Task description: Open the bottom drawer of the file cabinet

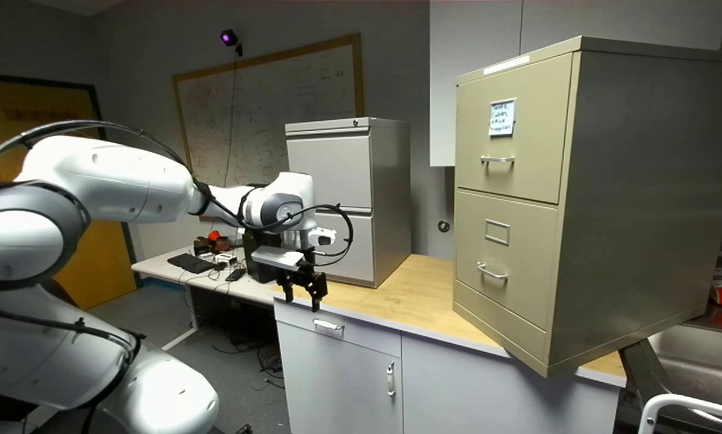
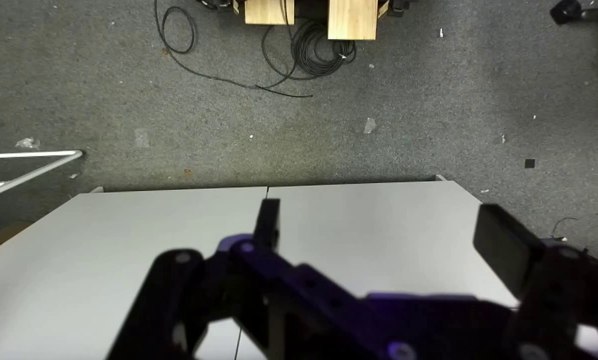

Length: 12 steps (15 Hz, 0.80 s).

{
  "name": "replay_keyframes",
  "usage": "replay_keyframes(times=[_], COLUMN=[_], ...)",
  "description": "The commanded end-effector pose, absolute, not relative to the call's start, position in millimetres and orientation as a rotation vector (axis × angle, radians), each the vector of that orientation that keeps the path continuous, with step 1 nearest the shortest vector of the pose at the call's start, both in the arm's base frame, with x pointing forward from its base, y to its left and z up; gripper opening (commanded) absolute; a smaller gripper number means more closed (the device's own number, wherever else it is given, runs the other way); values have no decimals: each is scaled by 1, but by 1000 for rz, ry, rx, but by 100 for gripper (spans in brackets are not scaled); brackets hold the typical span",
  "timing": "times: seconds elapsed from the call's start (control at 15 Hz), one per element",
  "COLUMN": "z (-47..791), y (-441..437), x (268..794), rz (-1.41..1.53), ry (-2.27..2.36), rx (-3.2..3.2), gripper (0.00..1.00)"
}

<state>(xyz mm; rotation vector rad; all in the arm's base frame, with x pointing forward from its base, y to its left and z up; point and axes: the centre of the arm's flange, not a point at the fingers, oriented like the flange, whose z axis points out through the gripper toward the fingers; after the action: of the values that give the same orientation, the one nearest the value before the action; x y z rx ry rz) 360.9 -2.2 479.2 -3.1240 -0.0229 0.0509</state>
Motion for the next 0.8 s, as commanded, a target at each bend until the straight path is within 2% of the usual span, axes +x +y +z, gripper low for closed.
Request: replay_keyframes(times=[0.0,0.27,0.73], z=[479,478,479], y=[-2,3,2], x=[361,364,422], rz=[51,42,-18], ry=[-23,-49,-159], rx=[-3124,-3128,-3297], gripper=[100,100,100])
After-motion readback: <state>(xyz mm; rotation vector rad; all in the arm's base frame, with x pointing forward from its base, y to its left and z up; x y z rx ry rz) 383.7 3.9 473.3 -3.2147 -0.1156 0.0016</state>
